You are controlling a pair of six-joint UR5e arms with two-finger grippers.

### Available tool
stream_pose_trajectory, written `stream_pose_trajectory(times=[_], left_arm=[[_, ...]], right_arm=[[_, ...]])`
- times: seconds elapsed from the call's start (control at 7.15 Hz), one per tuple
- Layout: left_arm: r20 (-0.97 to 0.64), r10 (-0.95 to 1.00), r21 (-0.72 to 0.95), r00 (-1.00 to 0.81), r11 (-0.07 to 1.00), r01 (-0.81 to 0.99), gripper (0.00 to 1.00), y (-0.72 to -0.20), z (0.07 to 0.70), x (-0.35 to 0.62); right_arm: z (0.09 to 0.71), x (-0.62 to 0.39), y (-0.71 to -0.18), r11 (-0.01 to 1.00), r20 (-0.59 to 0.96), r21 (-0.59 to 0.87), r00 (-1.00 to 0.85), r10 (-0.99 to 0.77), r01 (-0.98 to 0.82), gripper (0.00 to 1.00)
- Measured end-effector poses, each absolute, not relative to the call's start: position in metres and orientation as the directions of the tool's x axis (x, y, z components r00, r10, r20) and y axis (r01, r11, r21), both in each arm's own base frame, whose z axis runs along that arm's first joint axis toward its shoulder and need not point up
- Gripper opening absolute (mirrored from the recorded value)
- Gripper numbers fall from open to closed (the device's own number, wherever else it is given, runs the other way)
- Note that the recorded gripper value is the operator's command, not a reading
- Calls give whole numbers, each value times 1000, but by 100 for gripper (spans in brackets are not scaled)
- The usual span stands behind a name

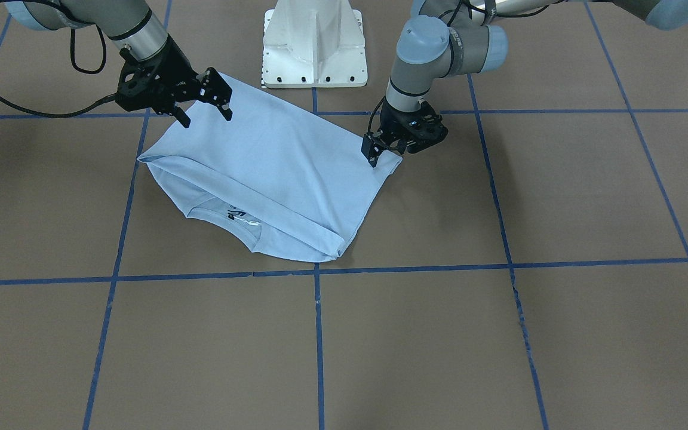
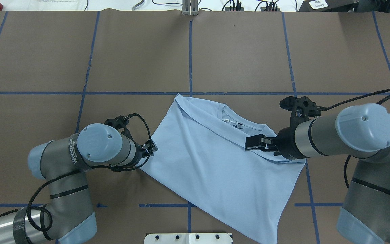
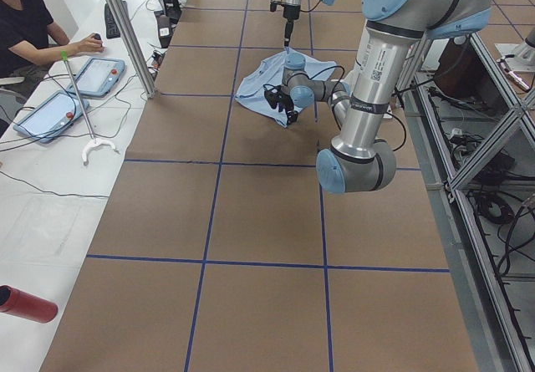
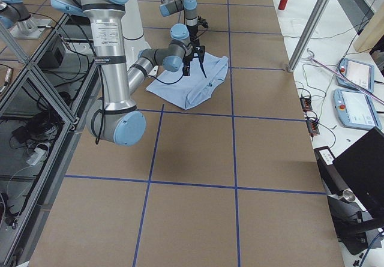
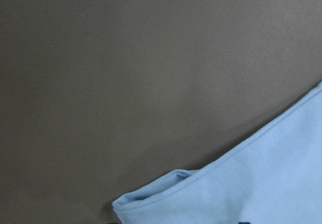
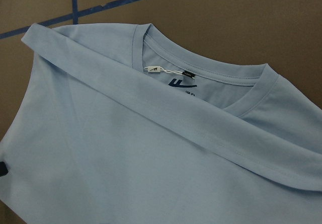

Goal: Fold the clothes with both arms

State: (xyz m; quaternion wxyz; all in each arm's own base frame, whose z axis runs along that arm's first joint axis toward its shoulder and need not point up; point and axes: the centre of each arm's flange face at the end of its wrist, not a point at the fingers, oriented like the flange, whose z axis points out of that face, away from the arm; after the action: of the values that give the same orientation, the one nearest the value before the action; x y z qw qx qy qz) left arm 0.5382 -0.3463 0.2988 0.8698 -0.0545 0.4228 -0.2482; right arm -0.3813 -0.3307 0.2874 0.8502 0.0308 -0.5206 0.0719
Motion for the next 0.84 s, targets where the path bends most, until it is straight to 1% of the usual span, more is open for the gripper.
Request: stream_pose_trajectory(times=[0.14, 0.28, 0.7, 0.84], left_arm=[[-706, -480, -298, 521, 868, 397, 58, -348, 302, 538], [-703, -483, -295, 522, 866, 403, 48, -348, 305, 536], [-697, -486, -294, 528, 864, 408, 48, -347, 312, 532], [-694, -487, -293, 530, 864, 409, 41, -347, 315, 531]], right_arm=[[288, -381, -331, 988, 889, -23, 448, 91, -156, 100], [288, -381, -332, 987, 889, -23, 449, 92, -157, 100], [291, -382, -334, 987, 886, -25, 453, 96, -159, 100], [291, -382, -334, 987, 886, -25, 454, 96, -160, 100]])
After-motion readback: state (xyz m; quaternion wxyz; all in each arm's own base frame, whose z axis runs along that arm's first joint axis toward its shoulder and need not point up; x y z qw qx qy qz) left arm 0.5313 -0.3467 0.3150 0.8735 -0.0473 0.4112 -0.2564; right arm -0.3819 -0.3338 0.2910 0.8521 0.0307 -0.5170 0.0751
